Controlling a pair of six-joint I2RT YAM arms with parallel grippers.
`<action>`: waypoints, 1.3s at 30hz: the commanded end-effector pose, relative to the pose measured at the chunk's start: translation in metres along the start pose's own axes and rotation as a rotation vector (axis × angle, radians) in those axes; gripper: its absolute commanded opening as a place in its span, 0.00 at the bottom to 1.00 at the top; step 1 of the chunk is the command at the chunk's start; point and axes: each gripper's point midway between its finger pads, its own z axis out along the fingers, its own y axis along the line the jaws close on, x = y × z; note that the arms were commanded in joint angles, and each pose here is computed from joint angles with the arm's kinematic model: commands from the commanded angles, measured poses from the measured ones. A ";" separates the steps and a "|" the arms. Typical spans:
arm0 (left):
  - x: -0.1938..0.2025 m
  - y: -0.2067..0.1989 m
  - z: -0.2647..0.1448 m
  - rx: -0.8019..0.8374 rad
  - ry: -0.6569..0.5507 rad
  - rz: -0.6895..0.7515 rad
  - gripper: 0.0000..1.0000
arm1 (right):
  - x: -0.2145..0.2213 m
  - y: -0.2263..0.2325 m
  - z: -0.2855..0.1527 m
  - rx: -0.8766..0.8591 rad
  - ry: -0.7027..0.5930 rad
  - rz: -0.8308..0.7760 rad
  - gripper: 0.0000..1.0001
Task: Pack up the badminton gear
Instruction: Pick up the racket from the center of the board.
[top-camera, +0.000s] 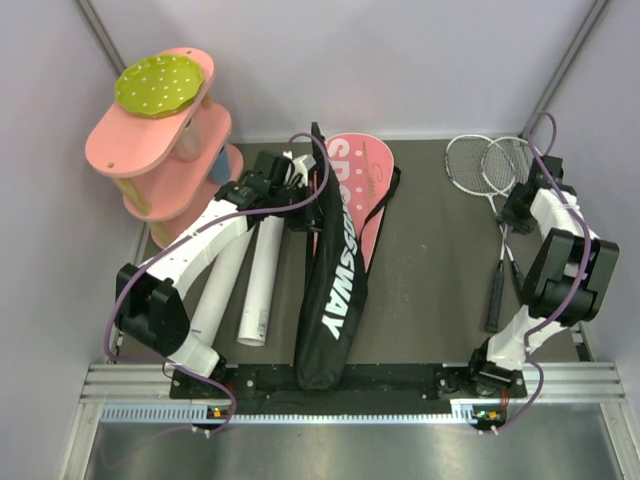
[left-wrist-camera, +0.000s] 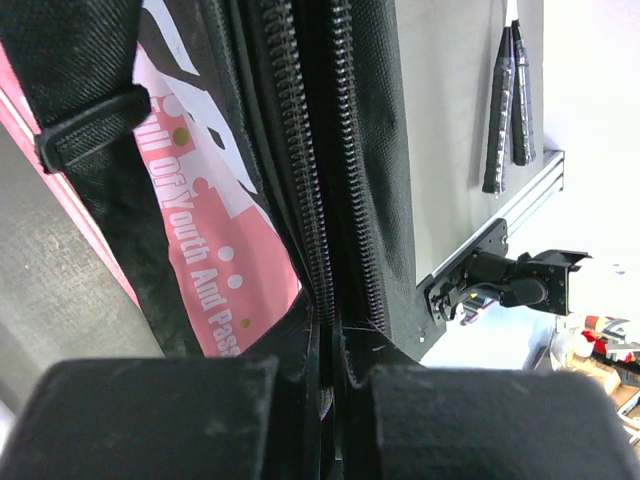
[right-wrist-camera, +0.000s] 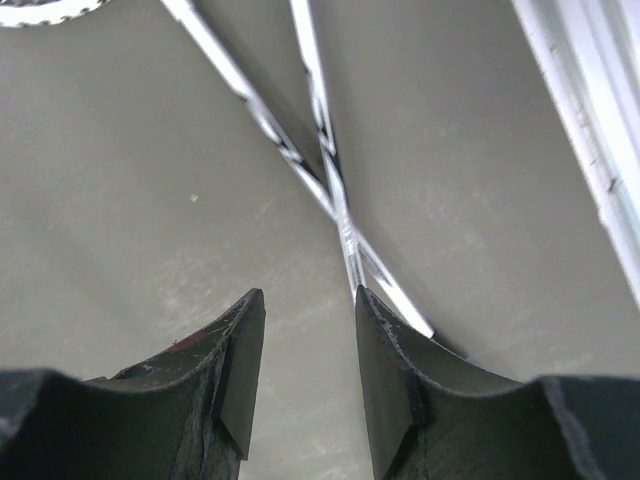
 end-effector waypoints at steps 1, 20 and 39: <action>-0.015 -0.016 -0.011 0.025 -0.048 0.033 0.00 | -0.043 -0.013 0.007 0.086 -0.094 -0.044 0.41; -0.037 0.034 -0.062 -0.509 -0.162 0.043 0.00 | -0.037 0.000 0.086 0.002 0.042 -0.051 0.12; -0.049 0.020 0.071 -0.635 -0.046 0.060 0.00 | -0.049 0.131 -0.096 -0.543 -0.148 0.034 0.00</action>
